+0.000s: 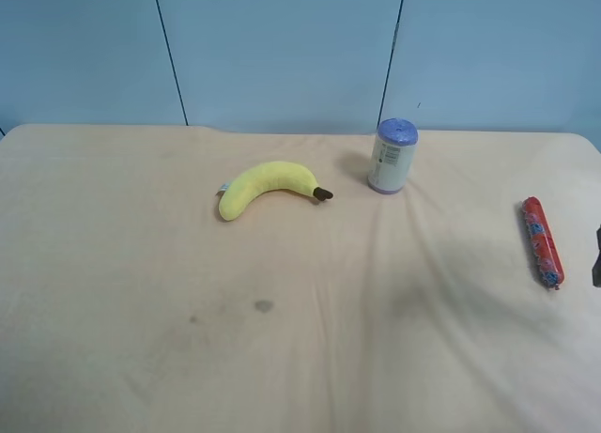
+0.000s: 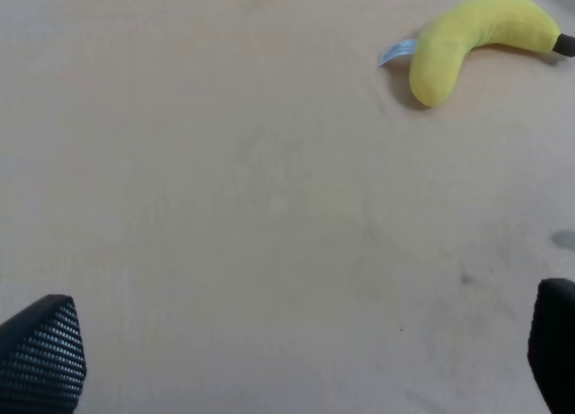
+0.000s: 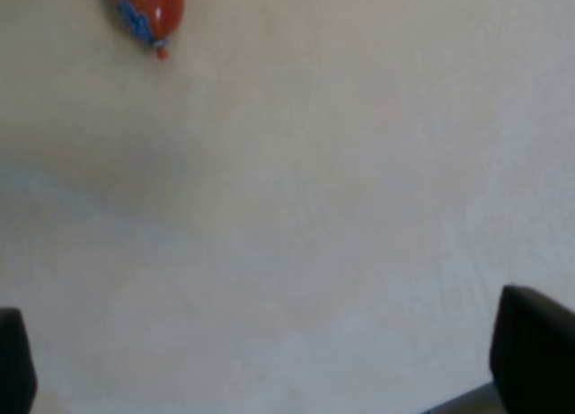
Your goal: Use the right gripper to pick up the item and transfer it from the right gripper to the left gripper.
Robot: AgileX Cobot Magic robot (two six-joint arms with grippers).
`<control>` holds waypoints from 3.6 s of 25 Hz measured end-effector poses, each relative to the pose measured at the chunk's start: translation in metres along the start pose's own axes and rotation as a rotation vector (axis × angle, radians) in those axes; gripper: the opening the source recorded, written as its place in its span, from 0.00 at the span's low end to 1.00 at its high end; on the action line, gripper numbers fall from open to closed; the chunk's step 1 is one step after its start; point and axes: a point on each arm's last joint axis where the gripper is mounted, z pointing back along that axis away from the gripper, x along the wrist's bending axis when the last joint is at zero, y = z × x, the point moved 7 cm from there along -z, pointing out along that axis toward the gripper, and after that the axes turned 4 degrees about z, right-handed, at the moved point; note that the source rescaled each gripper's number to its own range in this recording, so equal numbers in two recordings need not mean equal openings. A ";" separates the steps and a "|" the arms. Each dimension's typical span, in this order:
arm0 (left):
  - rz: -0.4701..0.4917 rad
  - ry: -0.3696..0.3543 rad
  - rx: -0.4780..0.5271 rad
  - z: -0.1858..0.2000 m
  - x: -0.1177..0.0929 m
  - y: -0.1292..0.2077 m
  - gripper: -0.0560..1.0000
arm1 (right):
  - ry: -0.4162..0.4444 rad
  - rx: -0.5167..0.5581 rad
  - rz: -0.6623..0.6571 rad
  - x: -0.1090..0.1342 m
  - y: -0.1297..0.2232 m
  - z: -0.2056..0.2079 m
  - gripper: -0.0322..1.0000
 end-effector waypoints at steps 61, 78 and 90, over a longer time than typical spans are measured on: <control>0.000 0.000 0.000 0.000 0.000 0.000 1.00 | -0.105 -0.142 0.066 0.017 -0.072 -0.154 0.99; 0.000 0.000 0.000 0.000 0.000 0.000 1.00 | -0.110 -0.143 0.073 0.023 -0.073 -0.146 0.90; 0.000 0.000 0.000 0.000 0.000 0.000 1.00 | -0.109 -0.132 0.075 0.023 -0.071 -0.146 0.71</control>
